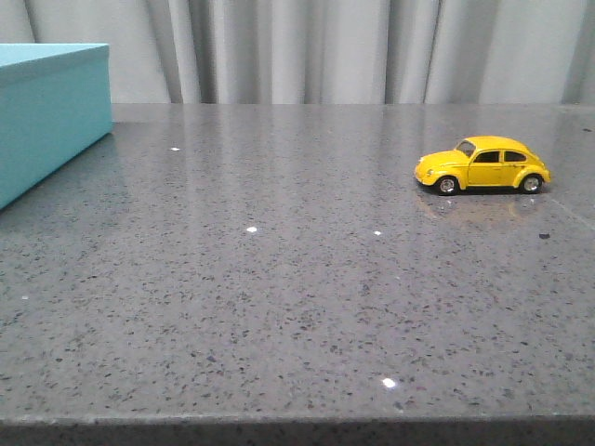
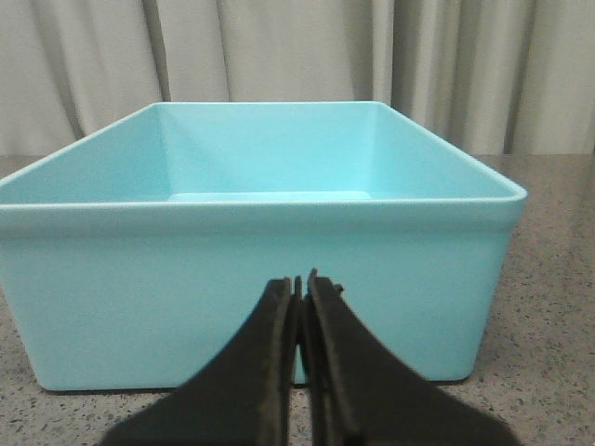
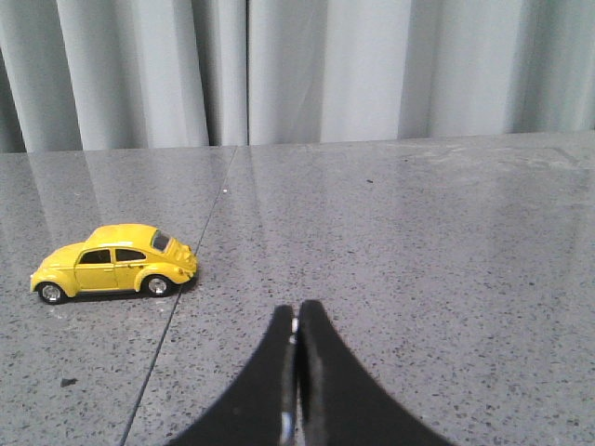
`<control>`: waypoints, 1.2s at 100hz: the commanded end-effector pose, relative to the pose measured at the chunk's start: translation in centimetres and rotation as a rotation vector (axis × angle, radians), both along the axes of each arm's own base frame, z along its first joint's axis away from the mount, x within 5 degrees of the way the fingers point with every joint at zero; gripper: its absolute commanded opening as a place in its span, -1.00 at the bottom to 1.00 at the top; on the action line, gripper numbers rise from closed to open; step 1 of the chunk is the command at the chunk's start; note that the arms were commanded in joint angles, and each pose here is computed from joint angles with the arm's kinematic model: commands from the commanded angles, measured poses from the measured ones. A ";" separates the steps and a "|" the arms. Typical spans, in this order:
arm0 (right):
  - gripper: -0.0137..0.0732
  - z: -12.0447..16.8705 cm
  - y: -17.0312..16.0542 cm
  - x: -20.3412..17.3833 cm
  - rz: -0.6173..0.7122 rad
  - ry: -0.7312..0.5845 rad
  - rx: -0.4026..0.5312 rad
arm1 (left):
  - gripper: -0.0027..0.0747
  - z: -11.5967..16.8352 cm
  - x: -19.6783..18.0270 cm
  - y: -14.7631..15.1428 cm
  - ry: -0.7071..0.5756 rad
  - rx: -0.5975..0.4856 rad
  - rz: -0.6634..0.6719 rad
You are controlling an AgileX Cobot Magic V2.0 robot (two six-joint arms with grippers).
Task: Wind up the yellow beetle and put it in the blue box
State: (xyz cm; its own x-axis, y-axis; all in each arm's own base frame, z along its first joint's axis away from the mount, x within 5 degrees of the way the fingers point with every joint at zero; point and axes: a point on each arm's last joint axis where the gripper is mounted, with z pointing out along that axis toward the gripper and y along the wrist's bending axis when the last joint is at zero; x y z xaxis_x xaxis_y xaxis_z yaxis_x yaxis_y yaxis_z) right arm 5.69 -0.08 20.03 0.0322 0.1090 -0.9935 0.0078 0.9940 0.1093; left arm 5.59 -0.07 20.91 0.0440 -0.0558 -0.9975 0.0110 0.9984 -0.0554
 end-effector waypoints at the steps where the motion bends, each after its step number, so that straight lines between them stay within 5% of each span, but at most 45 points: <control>1: -0.84 1.4 0.0 -0.3 0.000 -0.116 -0.007 | -0.98 0.1 -0.2 0.1 -0.084 -0.016 0.008; 120: -0.84 2.3 0.1 -0.5 0.003 -0.168 -0.007 | -0.98 1.1 -0.4 0.1 -0.151 -0.015 0.013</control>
